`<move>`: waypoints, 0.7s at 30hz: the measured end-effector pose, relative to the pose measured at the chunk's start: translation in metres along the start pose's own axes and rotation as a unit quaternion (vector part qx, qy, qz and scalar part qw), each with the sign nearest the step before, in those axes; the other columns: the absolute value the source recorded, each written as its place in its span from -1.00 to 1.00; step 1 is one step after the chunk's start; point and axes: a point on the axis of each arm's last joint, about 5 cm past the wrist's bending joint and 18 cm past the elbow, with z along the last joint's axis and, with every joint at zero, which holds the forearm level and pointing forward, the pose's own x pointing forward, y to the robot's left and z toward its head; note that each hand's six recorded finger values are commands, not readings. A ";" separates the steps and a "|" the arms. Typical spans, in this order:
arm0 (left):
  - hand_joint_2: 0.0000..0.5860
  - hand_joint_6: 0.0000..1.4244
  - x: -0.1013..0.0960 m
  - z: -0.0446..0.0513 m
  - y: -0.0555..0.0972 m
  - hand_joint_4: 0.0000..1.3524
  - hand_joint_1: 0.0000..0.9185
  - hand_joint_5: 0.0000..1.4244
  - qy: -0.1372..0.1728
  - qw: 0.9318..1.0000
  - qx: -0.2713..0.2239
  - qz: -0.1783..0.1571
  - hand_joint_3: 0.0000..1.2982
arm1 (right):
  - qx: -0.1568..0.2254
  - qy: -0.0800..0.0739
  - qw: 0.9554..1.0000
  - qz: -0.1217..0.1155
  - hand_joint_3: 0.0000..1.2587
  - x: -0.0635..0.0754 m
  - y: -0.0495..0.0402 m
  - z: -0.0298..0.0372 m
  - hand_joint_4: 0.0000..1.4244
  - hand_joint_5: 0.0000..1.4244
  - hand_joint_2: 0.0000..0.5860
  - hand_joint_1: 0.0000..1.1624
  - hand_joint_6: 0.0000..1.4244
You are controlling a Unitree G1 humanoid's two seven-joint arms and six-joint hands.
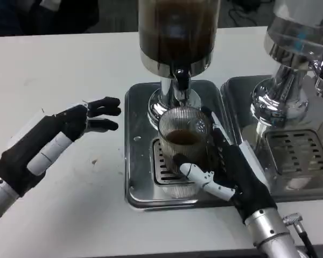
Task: Grasp the cup under the faucet to collect the drink, then remove the cup.
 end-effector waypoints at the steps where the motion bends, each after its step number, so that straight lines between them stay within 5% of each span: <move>1: -0.69 -0.62 0.000 -0.0002 0.000 -0.65 -1.00 -0.54 0.001 1.000 0.000 0.000 -0.59 | -0.001 0.000 1.000 0.001 -1.00 0.000 -0.0002 -0.0001 -1.00 -1.00 -0.31 0.03 -1.00; 21: -0.68 -0.60 -0.003 -0.0019 0.000 -0.58 -1.00 -0.48 0.018 1.000 0.007 -0.011 -0.49 | -0.016 -0.001 1.000 0.020 -1.00 0.023 0.0034 0.0000 -1.00 -1.00 -0.37 0.17 -1.00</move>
